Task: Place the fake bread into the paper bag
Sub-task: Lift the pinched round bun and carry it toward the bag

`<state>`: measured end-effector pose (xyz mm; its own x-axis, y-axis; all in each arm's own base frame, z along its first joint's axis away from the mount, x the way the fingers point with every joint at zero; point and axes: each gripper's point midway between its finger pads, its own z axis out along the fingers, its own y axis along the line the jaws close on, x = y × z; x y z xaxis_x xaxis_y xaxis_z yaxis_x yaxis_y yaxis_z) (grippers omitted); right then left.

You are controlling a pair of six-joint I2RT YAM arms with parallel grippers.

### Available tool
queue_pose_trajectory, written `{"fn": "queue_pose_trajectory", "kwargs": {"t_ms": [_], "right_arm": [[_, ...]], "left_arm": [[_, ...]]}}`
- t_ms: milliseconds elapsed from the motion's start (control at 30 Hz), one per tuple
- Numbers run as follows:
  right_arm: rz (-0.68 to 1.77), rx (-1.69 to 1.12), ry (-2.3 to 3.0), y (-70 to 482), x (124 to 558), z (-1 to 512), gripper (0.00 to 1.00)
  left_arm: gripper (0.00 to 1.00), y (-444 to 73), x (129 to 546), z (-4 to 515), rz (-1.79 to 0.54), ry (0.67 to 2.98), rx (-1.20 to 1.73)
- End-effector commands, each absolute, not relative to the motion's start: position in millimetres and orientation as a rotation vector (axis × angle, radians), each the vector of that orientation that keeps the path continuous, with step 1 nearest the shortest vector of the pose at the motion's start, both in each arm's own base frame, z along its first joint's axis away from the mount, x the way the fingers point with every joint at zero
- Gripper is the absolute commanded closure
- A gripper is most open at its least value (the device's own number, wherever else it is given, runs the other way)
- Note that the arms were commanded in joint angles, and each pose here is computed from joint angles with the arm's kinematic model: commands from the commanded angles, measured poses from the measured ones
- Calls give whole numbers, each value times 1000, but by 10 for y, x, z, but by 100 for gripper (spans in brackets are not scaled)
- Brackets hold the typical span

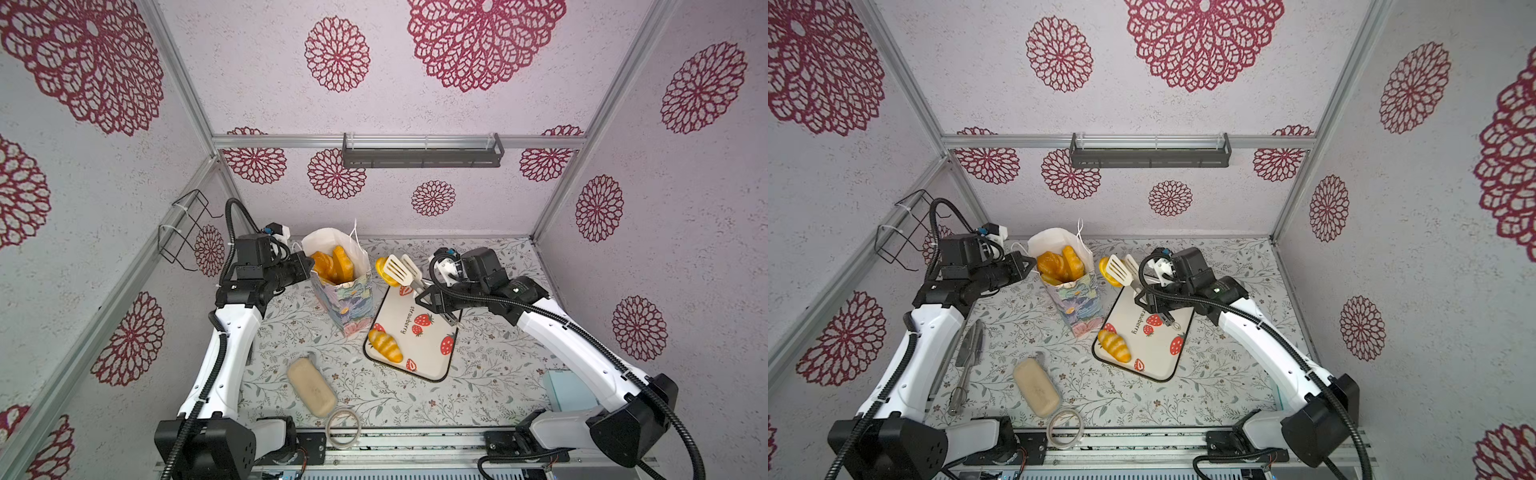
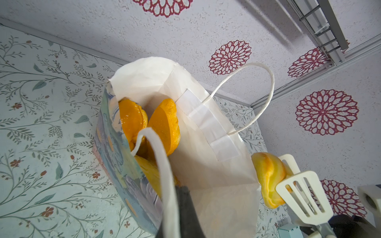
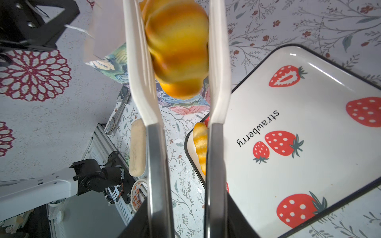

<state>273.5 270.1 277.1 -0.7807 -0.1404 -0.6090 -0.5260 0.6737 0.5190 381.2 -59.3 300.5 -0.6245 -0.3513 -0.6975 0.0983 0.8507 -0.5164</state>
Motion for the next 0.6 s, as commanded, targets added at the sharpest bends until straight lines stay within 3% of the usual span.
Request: {"fn": "queue_pose_trajectory", "kwargs": {"t_ms": [0,567], "right_arm": [[1043,-551,2163,2748,2715,3344,57],[1166,-649,2038,3016,2798,3765,57]], "left_arm": [[100,-554,3830,3017,-647,2138,-191],[100,-553,3832,3000,-647,2143,-194]]}}
